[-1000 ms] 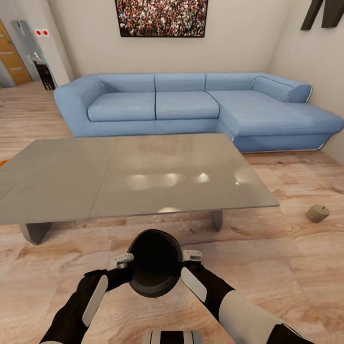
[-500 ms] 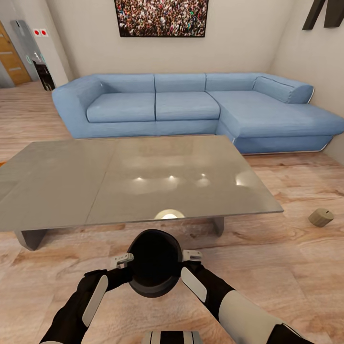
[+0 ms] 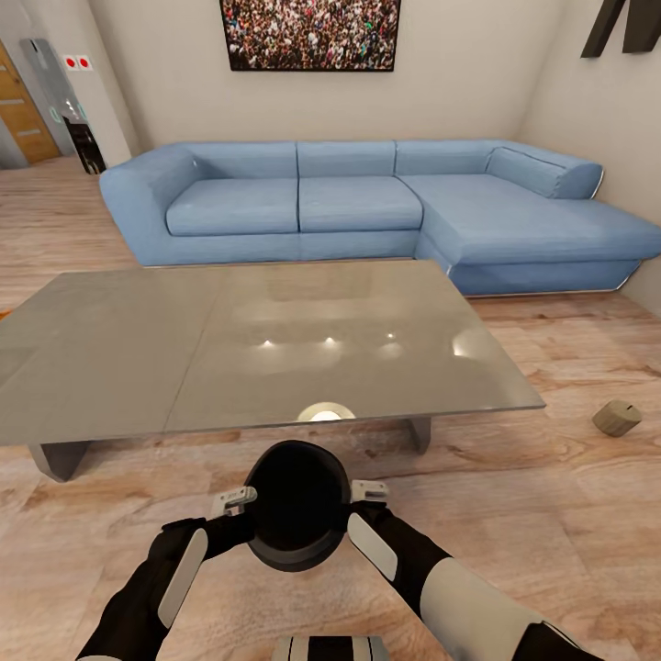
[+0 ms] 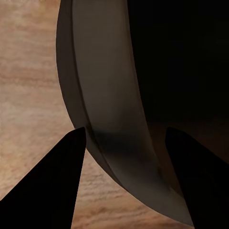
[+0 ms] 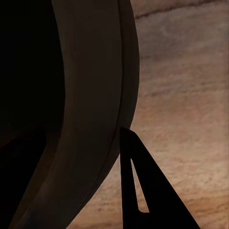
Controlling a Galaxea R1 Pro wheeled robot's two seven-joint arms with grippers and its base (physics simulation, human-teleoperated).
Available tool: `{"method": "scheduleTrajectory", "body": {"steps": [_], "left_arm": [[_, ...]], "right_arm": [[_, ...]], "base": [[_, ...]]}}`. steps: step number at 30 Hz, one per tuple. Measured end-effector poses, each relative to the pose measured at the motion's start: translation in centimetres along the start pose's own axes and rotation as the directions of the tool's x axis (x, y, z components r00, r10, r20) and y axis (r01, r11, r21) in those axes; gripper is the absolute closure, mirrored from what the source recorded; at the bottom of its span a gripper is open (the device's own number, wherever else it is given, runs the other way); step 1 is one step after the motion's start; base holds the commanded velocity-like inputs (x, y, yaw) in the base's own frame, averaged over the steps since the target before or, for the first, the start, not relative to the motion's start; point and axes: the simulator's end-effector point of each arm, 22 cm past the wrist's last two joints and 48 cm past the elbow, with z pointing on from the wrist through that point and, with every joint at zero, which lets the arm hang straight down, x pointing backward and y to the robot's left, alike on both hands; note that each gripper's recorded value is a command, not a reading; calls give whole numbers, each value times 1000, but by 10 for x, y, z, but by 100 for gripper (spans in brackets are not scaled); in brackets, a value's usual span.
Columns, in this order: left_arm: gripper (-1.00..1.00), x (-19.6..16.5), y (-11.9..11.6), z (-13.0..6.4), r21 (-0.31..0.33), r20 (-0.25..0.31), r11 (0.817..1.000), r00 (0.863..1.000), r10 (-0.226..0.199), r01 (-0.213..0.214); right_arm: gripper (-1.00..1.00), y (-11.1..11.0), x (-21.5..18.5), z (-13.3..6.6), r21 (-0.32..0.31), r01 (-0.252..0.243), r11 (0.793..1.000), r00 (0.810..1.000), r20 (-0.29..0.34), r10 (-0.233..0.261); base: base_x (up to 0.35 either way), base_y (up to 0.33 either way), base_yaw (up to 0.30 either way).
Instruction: Place each of the two pumpkins and all three candles from the living room inside a cabinet in the living room (use any cabinet), then make sure every cabinet is closed, and position the cauldron so it is next to a table in the living room.
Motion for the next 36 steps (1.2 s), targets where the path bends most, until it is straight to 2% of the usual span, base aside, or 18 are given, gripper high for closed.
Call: {"method": "scheduleTrajectory", "body": {"steps": [6,11,13,16,18,32,33,34,35,36], "left_arm": [[100,0,0,0,0,0,1000,1000,0,0],[100,7,3,6,-7,-16,1000,1000,3,-3],[100,7,4,7,-3,-16,1000,1000,-9,8],[100,11,5,10,-13,-28,1000,1000,3,-3],[100,11,5,10,-5,-26,1000,1000,-10,10],[100,11,5,10,-7,-28,1000,1000,-6,6],[100,11,5,10,-7,-28,1000,1000,-7,6],[100,10,11,10,-25,-24,1000,1000,4,-5],[100,11,17,9,-49,-30,998,999,24,-25],[-100,12,15,10,-43,-31,999,999,20,-22]], "right_arm": [[100,0,0,0,0,0,1000,1000,0,0],[100,-2,8,8,-4,-6,1000,1000,-17,6],[100,-1,7,7,5,0,1000,1000,-17,0],[100,-3,15,13,-7,-10,1000,1000,-29,10],[100,-2,11,10,6,-1,1000,1000,-28,1],[100,-2,13,11,2,-3,1000,1000,-29,3],[-100,-2,13,11,2,-3,1000,1000,-30,3],[-100,8,5,14,-64,-22,998,1000,21,23],[-100,24,-9,8,-104,-24,994,998,51,30],[-100,24,-9,7,-106,-25,994,998,52,30]], "base": [[0,0,0],[0,0,0],[0,0,0],[0,0,0],[0,0,0],[0,0,0],[0,0,0],[0,0,0],[0,0,0],[0,0,0]]}}
